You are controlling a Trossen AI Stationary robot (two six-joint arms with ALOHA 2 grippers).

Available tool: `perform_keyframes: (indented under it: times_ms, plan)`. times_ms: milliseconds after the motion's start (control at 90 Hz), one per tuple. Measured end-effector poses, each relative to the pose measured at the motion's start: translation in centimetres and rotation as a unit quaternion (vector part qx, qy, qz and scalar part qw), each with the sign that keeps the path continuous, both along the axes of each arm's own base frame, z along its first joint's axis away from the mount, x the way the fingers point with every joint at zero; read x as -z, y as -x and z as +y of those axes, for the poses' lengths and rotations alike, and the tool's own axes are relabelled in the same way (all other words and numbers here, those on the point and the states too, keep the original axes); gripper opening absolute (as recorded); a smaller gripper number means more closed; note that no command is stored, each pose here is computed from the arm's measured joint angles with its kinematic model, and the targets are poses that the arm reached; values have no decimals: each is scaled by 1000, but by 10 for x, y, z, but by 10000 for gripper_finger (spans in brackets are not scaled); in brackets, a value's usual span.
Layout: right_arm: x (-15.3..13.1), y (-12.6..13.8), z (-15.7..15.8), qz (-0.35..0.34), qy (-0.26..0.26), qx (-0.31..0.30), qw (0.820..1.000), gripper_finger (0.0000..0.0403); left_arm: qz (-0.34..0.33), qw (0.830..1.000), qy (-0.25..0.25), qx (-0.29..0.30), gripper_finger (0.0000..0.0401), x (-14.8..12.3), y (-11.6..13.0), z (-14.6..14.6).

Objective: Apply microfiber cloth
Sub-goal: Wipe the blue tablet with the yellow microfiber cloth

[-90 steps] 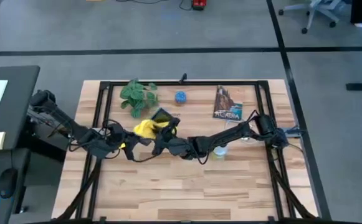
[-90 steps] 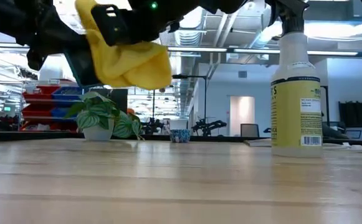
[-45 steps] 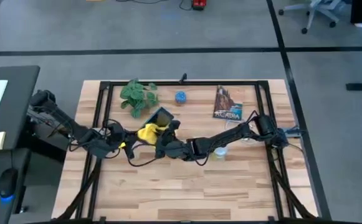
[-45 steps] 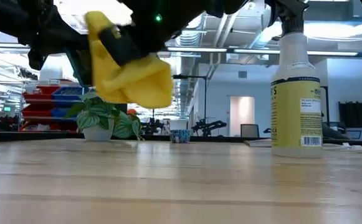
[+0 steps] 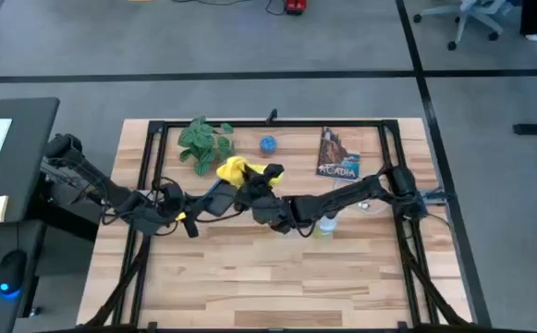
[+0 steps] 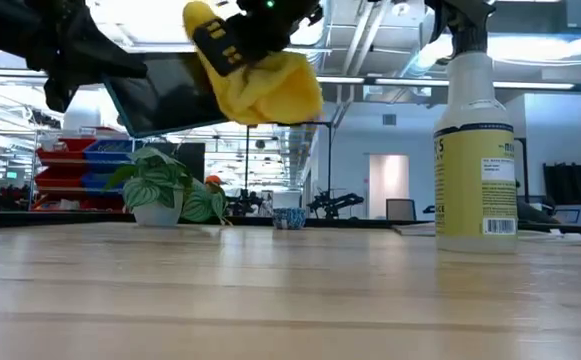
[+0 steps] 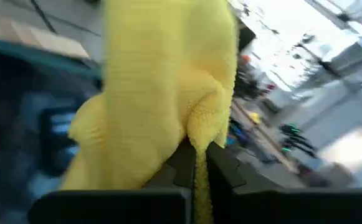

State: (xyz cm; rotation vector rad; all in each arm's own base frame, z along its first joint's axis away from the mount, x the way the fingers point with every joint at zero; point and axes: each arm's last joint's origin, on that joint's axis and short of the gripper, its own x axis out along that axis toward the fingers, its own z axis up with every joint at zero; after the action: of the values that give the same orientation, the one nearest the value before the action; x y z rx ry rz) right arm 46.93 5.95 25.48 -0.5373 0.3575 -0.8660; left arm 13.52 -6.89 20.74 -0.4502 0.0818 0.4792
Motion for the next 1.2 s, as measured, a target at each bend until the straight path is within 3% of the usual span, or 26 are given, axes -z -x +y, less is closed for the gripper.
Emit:
perform_keyframes:
  times_ms: [100, 189, 378, 478, 600, 678, 767, 1044, 1200]
  plan:
    - [2, -4, 4, -28, -50, -84, 995, 0, 1, 1000, 0, 3, 11, 0, 0, 0]
    - [6, -5, 5, -29, -80, -119, 989, 0, 2, 1000, 0, 5, 11, 0, 0, 0]
    - [21, -1, 7, 63, -90, -148, 983, 0, 2, 1000, -1, 4, 11, 0, 0, 0]
    - [32, 6, 5, 120, -78, -99, 985, 0, -1, 1000, -2, 0, 11, 0, 0, 0]
    - [36, 16, 0, 153, -19, 17, 988, 0, -7, 1000, -1, -10, 11, -1, 0, 0]
    - [32, 20, -2, 159, 9, 56, 986, 0, -7, 1000, -1, -9, 11, -1, 0, 0]
    - [18, 23, -3, 138, 11, 64, 988, 0, -6, 1000, -1, -5, 11, -2, 0, 0]
    - [-17, 18, -9, -17, -28, 71, 997, 0, -2, 1000, -2, 4, 11, -1, 0, 0]
    - [-14, 16, -18, -11, -21, 92, 995, 0, 0, 1000, -4, 5, 11, -1, 0, 0]
